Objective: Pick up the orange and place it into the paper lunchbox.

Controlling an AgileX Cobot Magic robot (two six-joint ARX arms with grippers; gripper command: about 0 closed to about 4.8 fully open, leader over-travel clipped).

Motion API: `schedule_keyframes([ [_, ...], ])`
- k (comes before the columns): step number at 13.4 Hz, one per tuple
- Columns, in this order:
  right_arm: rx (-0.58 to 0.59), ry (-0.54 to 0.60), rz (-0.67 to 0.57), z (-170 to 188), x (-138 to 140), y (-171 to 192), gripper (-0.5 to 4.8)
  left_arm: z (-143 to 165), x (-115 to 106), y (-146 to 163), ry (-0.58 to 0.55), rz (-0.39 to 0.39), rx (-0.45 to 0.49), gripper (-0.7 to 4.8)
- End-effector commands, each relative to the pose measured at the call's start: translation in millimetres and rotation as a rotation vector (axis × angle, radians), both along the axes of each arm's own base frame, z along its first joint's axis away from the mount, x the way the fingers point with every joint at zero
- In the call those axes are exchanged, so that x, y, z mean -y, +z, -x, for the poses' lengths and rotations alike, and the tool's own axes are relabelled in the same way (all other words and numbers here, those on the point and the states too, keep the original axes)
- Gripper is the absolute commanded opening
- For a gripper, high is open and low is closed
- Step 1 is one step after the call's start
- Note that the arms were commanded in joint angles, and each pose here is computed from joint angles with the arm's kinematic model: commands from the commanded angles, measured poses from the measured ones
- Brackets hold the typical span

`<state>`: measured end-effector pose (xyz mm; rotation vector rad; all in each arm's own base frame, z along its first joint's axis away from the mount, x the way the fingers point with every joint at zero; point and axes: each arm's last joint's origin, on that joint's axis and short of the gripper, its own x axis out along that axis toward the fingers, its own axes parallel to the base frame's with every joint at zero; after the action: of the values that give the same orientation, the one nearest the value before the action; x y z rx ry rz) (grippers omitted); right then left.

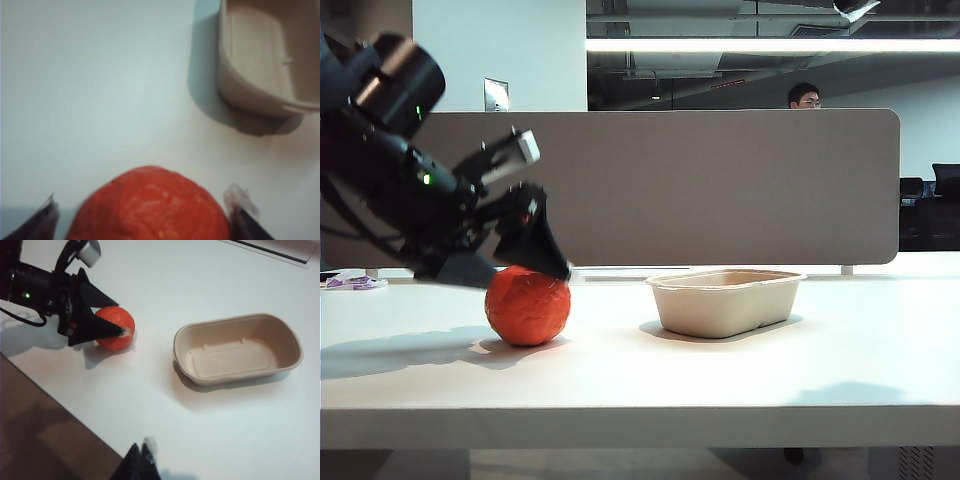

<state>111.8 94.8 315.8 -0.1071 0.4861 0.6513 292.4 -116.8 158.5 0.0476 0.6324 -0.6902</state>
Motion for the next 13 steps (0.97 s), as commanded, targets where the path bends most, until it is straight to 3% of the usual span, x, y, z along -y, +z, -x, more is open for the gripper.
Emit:
schedule_keyframes([
  [1, 0.014, 0.000, -0.017, 0, 0, 4, -0.02, -3, 1, -3, 0.012, -0.007, 0.012, 4.79],
  [2, 0.014, 0.000, -0.017, 0, 0, 4, -0.02, -3, 1, -3, 0.012, -0.008, 0.010, 4.79],
  [5, 0.014, 0.000, -0.017, 0, 0, 4, -0.02, -3, 1, -3, 0.010, -0.005, 0.010, 3.98],
  [7, 0.014, 0.000, -0.017, 0, 0, 4, -0.02, -4, 1, -2, 0.009, -0.001, 0.019, 3.98],
  [8, 0.015, -0.004, -0.016, 0, 0, 4, -0.02, -18, 8, 23, -0.021, 0.112, 0.059, 3.98],
  [9, 0.015, -0.004, -0.016, 0, 0, 4, -0.02, -21, 11, 29, -0.021, 0.137, 0.063, 3.98],
  [10, 0.015, -0.004, -0.016, 0, 0, 4, -0.01, -32, 28, 60, -0.046, 0.191, 0.126, 3.98],
  [11, 0.014, -0.003, -0.015, 0, 0, 3, -0.02, -37, 72, 98, -0.105, 0.213, 0.235, 3.98],
  [13, 0.014, -0.002, -0.016, 0, 0, 3, -0.02, -42, 83, 99, -0.122, 0.218, 0.240, 3.98],
])
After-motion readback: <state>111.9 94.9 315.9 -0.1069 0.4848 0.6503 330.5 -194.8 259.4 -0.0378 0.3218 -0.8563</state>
